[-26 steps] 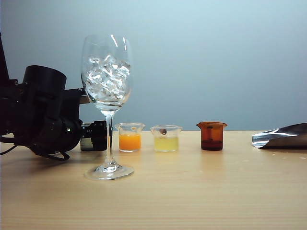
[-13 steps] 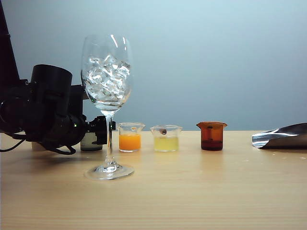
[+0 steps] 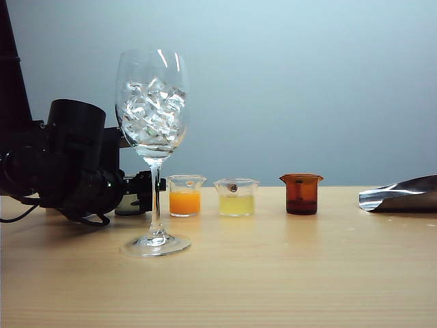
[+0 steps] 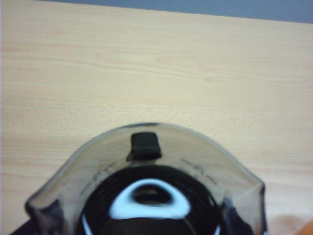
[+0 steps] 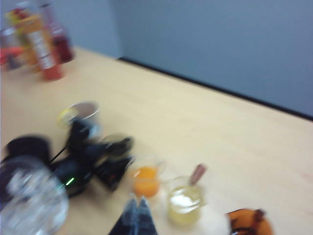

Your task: Pick up the first measuring cup from the left, pour the coconut rum inside into the goblet, and finally put the measuring cup back in its original place.

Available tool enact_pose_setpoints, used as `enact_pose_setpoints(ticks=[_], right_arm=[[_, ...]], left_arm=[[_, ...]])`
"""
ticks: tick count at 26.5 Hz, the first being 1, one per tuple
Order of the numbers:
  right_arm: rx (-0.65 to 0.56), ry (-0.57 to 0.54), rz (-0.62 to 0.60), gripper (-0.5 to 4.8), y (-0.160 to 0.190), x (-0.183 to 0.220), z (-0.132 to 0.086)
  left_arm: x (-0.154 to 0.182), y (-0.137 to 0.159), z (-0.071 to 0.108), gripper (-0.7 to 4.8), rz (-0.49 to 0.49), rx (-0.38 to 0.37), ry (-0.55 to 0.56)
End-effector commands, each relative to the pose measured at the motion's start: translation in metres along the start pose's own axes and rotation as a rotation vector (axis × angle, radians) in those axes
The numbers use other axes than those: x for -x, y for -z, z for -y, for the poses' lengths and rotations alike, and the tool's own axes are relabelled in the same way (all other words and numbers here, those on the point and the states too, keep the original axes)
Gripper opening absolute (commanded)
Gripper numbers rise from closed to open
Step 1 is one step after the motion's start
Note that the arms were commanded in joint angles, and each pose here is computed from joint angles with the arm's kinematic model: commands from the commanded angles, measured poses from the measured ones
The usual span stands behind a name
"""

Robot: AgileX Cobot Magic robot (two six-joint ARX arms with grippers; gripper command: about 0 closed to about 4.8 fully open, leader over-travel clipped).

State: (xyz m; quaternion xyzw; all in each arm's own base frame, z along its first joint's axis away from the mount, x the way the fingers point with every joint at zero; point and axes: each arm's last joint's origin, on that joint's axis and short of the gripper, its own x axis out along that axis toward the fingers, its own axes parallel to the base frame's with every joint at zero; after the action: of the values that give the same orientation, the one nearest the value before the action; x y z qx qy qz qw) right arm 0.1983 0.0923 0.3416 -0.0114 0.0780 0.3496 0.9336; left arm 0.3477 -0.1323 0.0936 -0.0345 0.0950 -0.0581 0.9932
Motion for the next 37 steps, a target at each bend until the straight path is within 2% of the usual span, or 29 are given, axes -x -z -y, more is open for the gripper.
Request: enact_pose_setpoints(ticks=[1, 6, 14, 21, 22, 24, 25, 37], right_arm=[[0.01, -0.085, -0.09, -0.09, 0.008, 0.002, -0.003], [-0.003, -0.093, -0.127, -0.09, 0.011, 0.002, -0.005], [0.034, -0.164, -0.127, -0.09, 0.011, -0.002, -0.02], [0.037, -0.147, -0.124, -0.09, 0.01, 0.0, -0.02], [0.037, -0.147, -0.125, -0.09, 0.01, 0.0, -0.02], [0.036, -0.147, -0.125, -0.09, 0.01, 0.0, -0.02], [0.036, -0.147, -0.125, -0.09, 0.01, 0.0, -0.02], [0.048, -0.143, -0.09, -0.09, -0.001, 0.001, -0.021]], left_arm=[[-0.003, -0.005, 0.001, 4.03, 0.027, 0.012, 0.0], [-0.003, -0.005, 0.002, 4.03, 0.028, 0.012, 0.0], [-0.007, -0.006, 0.003, 3.98, 0.022, 0.007, -0.001], [-0.009, -0.004, 0.003, 3.92, -0.014, -0.003, -0.006], [-0.009, -0.004, 0.003, 3.67, -0.014, -0.003, -0.005], [-0.009, -0.004, 0.003, 2.51, -0.014, -0.002, 0.004], [-0.009, -0.004, 0.003, 2.37, -0.015, -0.002, 0.011], [-0.008, -0.009, 0.004, 2.37, 0.007, -0.023, 0.013]])
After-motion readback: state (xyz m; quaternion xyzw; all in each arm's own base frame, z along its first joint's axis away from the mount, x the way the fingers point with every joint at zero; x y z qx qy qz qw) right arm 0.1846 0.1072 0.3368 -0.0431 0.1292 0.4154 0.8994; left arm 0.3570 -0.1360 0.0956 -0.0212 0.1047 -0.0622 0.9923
